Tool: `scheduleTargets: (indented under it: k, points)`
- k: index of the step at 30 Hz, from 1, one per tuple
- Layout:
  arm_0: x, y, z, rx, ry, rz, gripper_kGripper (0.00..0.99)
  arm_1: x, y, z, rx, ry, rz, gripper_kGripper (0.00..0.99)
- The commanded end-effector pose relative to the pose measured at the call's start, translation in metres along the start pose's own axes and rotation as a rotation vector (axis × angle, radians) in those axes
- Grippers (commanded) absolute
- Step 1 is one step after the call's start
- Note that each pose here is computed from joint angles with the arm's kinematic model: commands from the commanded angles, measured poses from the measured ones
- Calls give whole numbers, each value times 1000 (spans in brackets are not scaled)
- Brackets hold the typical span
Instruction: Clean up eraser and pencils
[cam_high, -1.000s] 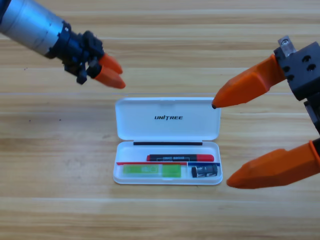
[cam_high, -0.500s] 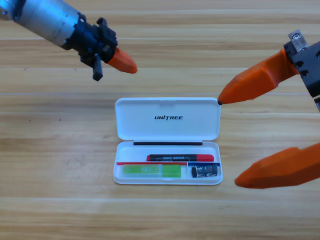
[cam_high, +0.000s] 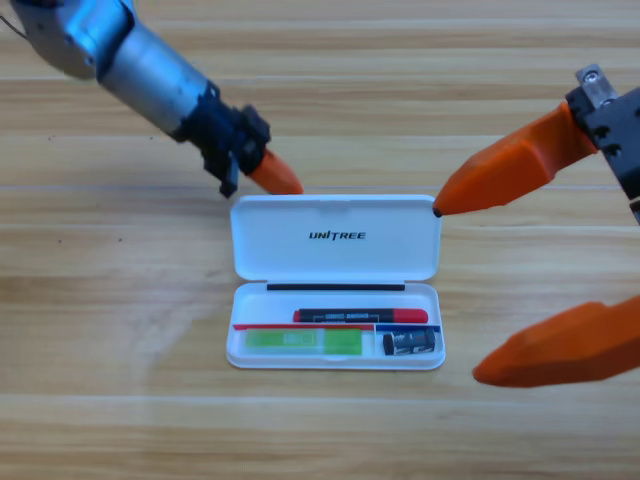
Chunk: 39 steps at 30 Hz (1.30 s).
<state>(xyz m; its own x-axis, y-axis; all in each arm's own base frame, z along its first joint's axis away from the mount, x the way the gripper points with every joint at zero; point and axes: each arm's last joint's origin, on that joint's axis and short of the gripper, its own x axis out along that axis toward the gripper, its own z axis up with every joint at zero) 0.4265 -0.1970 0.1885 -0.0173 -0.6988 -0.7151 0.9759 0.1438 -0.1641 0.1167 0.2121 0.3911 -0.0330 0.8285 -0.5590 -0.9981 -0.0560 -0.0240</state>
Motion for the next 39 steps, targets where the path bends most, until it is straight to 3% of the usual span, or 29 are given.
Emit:
scheduleTargets:
  k: [1,15,26,39]
  points:
    - [27,25,-31,-76,11,-126,0,-5,1,-12,30,11,-9,959]
    - [5,22,-31,-89,-20,-182,0,-4,0,-12,35,13,-8,959]
    - [-18,0,-22,-59,-23,-186,0,-1,-1,-12,44,16,-5,959]
    - [-14,-11,-33,-52,-6,-220,0,-1,-2,-12,48,16,-5,959]
